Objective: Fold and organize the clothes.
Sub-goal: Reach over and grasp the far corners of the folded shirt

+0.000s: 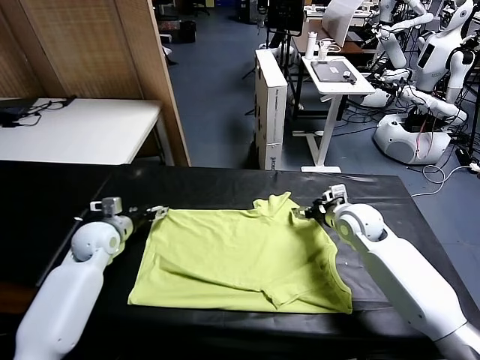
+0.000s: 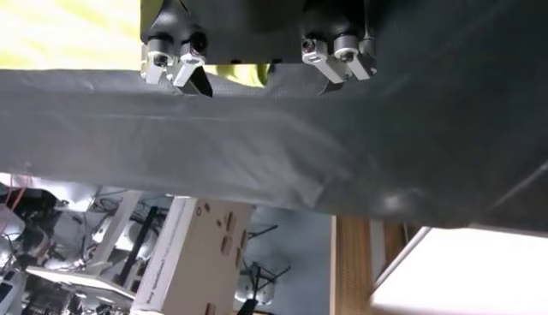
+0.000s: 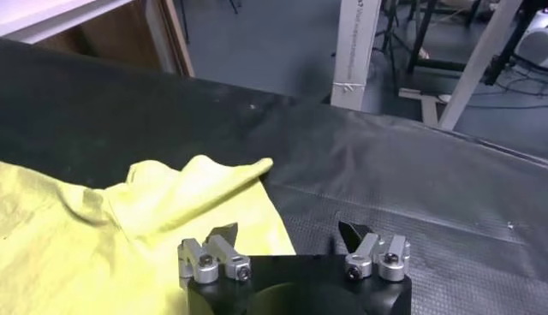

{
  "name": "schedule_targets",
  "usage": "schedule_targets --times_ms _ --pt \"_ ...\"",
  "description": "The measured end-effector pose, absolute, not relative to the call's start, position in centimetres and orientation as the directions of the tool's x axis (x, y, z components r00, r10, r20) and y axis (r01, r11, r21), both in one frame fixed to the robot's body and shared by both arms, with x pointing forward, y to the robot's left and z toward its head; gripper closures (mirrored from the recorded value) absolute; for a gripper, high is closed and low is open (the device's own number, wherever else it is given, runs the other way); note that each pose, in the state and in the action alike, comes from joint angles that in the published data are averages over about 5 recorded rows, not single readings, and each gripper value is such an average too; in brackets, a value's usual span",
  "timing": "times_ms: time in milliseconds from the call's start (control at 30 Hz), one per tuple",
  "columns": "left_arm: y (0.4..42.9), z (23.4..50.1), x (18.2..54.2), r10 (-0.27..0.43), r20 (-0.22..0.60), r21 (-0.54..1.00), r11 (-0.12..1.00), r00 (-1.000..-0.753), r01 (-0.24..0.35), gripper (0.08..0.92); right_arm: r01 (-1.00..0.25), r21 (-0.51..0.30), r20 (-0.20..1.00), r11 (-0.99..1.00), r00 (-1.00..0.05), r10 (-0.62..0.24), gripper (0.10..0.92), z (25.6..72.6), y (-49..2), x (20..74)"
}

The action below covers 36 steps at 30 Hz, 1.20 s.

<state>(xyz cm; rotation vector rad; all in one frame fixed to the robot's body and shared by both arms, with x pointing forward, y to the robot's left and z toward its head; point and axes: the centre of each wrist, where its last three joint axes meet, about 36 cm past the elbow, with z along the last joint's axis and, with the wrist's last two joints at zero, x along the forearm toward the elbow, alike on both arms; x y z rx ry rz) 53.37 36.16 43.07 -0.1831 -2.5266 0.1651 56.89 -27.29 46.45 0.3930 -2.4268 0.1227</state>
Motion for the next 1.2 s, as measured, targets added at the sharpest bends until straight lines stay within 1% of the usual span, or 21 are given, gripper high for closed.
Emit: schedule_targets --times_ms 67,100,133,167,200,267,300,333,400,433,467,533,800,1033,1100,1200 --pt "36.0 42.9 53.3 0.17 0.558 -0.16 0.983 -0.812 0.095 0.165 -0.312 0.014 0.635 0.95 -0.731 -0.25 0.266 46.4 -27.2 56.9" --pt "35.9 42.8 53.3 0.17 0.559 -0.161 0.982 -0.812 0.095 0.189 -0.313 0.015 0.636 0.95 -0.73 -0.251 0.289 46.3 -27.2 56.9" --pt "35.8 42.7 53.2 0.17 0.559 -0.161 0.982 -0.811 0.095 0.227 -0.314 0.016 0.636 0.949 -0.729 -0.252 0.311 46.3 -27.2 56.9" --pt "35.8 42.6 53.1 0.171 0.56 -0.161 0.982 -0.811 0.096 0.261 -0.315 0.016 0.637 0.949 -0.729 -0.253 0.347 46.2 -27.1 56.9" --pt "35.7 42.5 53.1 0.171 0.56 -0.162 0.982 -0.811 0.096 0.306 -0.315 0.017 0.637 0.949 -0.728 -0.253 0.403 46.2 -27.1 56.9" --pt "35.7 42.4 53.0 0.172 0.56 -0.162 0.982 -0.81 0.097 0.422 -0.316 0.017 0.638 0.949 -0.727 -0.254 0.509 46.2 -27.1 56.8" --pt "35.7 42.3 52.9 0.173 0.56 -0.162 0.982 -0.81 0.098 0.478 -0.316 0.017 0.638 0.949 -0.727 -0.254 0.584 46.2 -27.1 56.8" --pt "35.7 42.3 52.9 0.174 0.56 -0.162 0.982 -0.81 0.099 0.553 -0.316 0.017 0.638 0.949 -0.727 -0.254 0.639 46.2 -27.1 56.8" --pt "35.7 42.2 52.8 0.178 0.561 -0.162 0.981 -0.809 0.103 0.661 -0.315 0.016 0.639 0.949 -0.727 -0.252 0.739 46.1 -27.1 56.9" --pt "35.7 42.2 52.7 0.18 0.561 -0.162 0.981 -0.808 0.106 0.718 -0.314 0.016 0.639 0.949 -0.727 -0.251 0.773 46.1 -27.2 56.9" --pt "35.7 42.1 52.6 0.182 0.561 -0.161 0.981 -0.807 0.109 0.755 -0.313 0.016 0.64 0.95 -0.726 -0.25 0.791 46.0 -27.2 56.9" --pt "35.7 42.1 52.5 0.185 0.562 -0.159 0.981 -0.806 0.114 0.799 -0.312 0.016 0.641 0.95 -0.726 -0.249 0.819 45.9 -27.2 56.9" --pt "35.6 41.8 52.3 0.187 0.563 -0.157 0.981 -0.805 0.118 0.835 -0.315 0.023 0.62 0.949 -0.74 -0.261 0.883 46.4 -27.1 57.0" --pt "35.3 41.9 51.8 0.193 0.56 -0.157 0.98 -0.806 0.125 0.851 -0.322 0.037 0.589 0.946 -0.758 -0.281 0.883 47.6 -27.6 56.8" --pt "35.3 41.9 51.7 0.194 0.56 -0.157 0.979 -0.805 0.127 0.851 -0.324 0.033 0.591 0.945 -0.757 -0.28 0.875 47.5 -27.6 56.8" --pt "35.2 41.7 51.6 0.194 0.561 -0.157 0.979 -0.805 0.127 0.851 -0.327 0.031 0.593 0.945 -0.755 -0.281 0.8 47.3 -27.5 56.7"
